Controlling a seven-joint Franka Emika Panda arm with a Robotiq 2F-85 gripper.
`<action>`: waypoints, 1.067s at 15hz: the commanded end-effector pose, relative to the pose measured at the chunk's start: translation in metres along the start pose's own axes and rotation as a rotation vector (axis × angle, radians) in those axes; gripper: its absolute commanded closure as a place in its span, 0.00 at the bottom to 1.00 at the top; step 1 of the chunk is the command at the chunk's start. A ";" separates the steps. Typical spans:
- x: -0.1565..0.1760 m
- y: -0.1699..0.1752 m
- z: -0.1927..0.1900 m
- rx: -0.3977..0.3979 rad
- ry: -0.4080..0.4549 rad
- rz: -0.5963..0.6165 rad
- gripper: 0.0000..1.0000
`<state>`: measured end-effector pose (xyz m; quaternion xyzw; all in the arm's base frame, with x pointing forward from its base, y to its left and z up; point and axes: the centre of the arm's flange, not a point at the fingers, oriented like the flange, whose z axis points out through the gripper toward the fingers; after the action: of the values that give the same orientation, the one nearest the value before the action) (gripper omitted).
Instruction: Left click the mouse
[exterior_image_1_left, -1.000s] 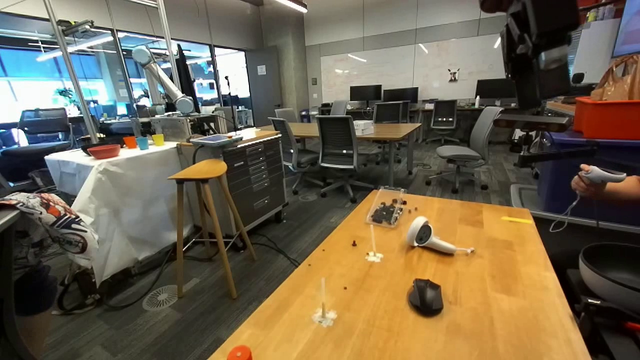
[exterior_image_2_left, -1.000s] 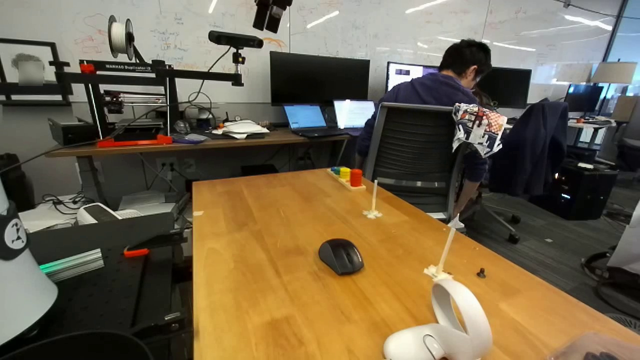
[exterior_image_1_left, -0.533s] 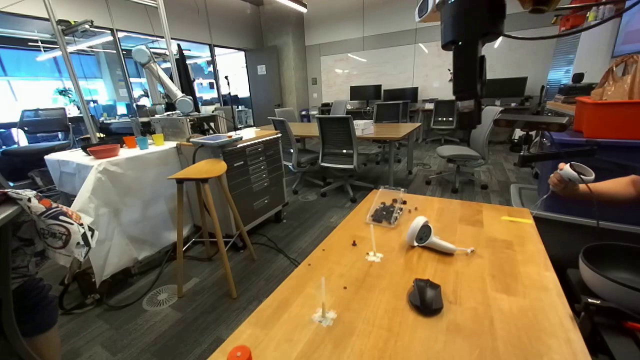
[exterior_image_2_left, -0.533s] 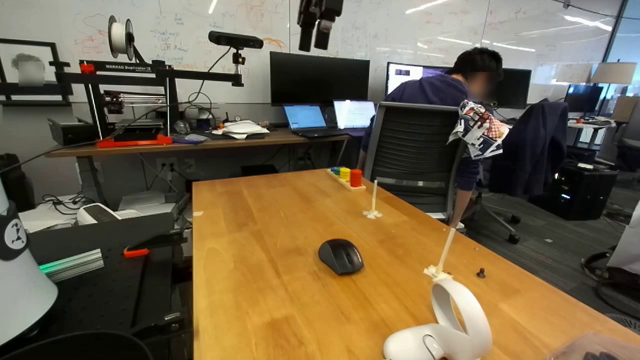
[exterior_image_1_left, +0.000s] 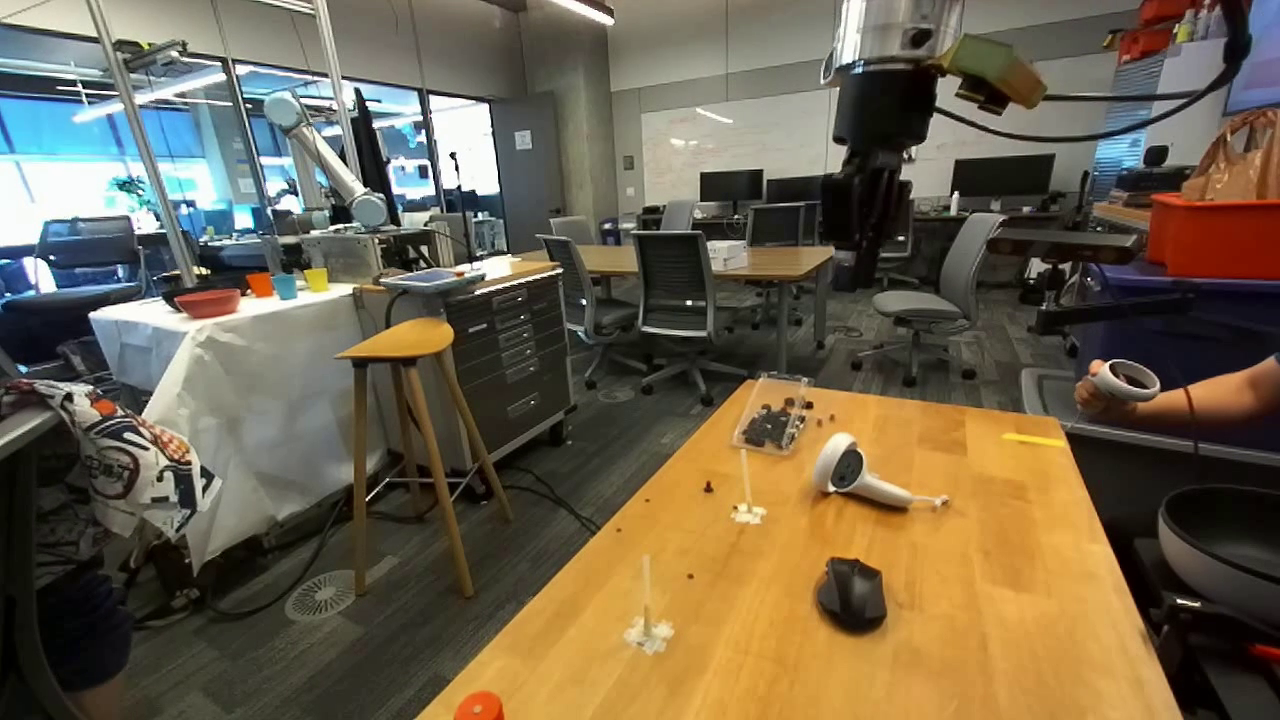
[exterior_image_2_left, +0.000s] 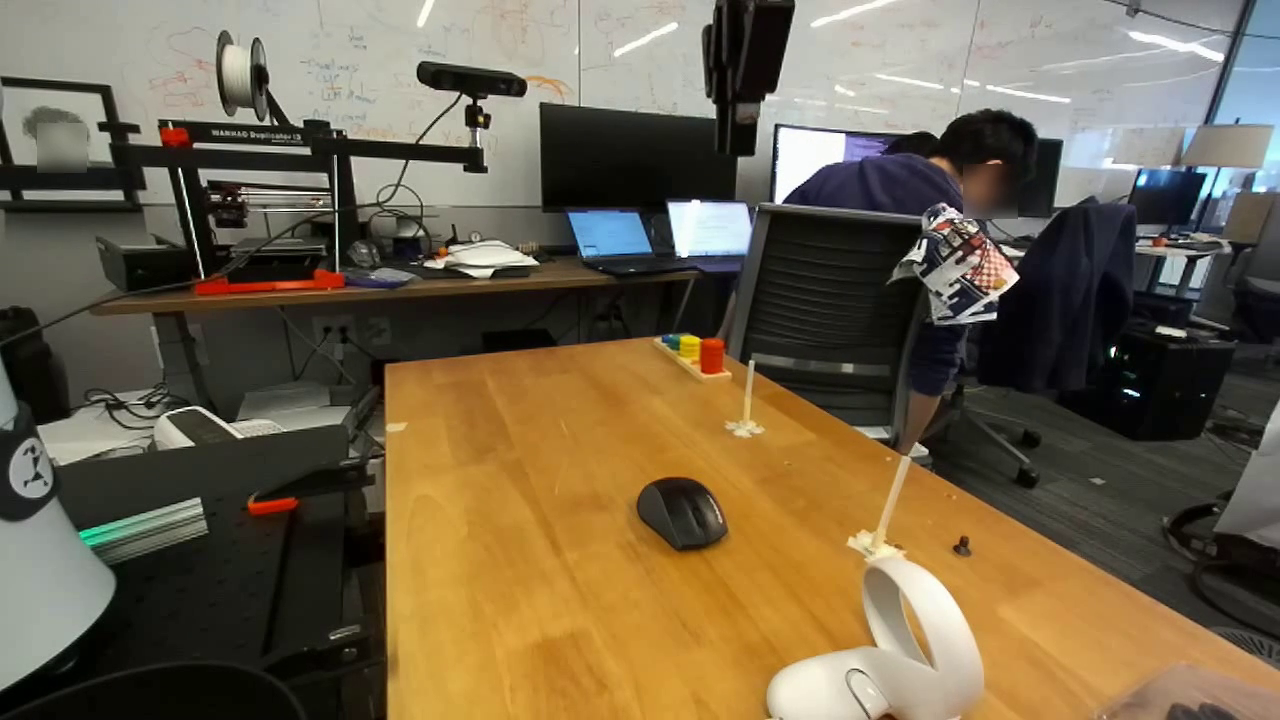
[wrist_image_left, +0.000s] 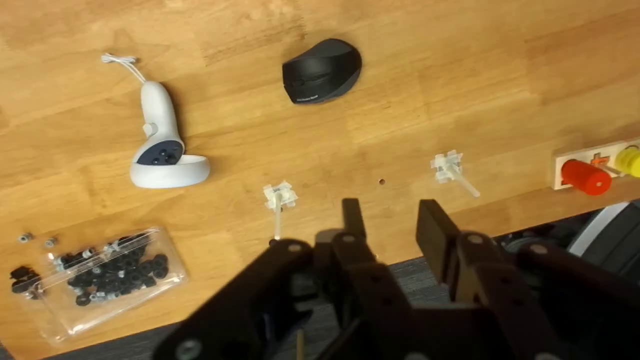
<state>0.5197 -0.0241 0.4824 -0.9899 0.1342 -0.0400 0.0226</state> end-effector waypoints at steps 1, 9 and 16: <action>0.009 0.002 0.029 -0.029 0.028 0.044 0.95; 0.012 -0.005 0.106 -0.093 -0.032 0.041 1.00; 0.014 -0.008 0.164 -0.134 -0.095 0.042 1.00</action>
<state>0.5421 -0.0188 0.3353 -0.9881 0.1508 0.0195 -0.0244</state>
